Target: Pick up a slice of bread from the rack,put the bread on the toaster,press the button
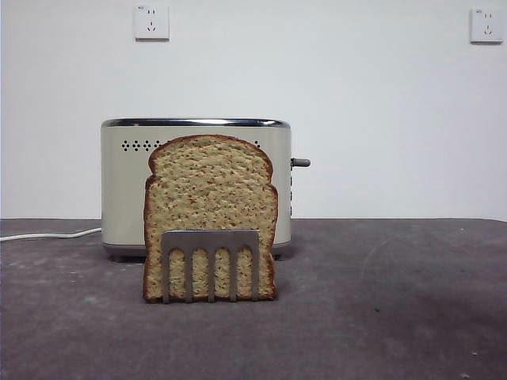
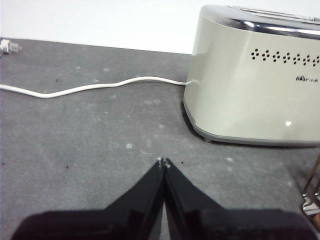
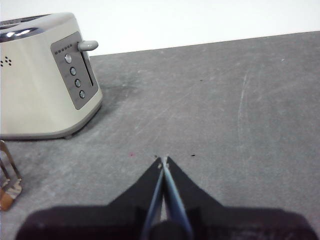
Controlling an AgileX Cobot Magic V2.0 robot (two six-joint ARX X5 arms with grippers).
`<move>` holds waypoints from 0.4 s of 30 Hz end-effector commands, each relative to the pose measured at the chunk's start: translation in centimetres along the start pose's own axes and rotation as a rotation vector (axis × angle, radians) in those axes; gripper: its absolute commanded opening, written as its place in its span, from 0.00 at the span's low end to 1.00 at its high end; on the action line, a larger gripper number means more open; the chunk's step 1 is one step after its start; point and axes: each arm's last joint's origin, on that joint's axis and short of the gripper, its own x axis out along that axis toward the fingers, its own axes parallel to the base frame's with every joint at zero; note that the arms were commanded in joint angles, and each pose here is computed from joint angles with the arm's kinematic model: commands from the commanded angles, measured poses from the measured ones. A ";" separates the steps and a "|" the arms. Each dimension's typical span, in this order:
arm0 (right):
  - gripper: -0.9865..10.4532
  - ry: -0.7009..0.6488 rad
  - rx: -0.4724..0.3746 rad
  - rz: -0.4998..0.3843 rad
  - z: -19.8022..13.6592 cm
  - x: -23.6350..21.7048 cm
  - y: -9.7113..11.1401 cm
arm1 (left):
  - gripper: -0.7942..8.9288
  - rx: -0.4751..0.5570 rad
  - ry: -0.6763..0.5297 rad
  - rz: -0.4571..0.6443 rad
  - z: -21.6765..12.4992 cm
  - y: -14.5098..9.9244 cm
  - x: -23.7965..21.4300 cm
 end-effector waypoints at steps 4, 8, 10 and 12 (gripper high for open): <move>0.09 0.004 0.156 -0.002 -0.3 0.1 0.0 | 0.08 -0.099 0.010 -0.002 -0.4 0.1 0.1; 0.08 -0.010 0.261 0.004 0.2 -0.1 0.0 | 0.08 -0.176 0.013 -0.078 0.0 -0.2 0.0; 0.08 -0.036 0.282 0.009 1.1 -0.3 0.1 | 0.07 -0.213 0.004 -0.129 0.7 -0.5 -0.3; 0.08 -0.066 0.280 0.014 2.2 -0.7 0.3 | 0.07 -0.211 -0.018 -0.167 1.7 -0.7 -0.6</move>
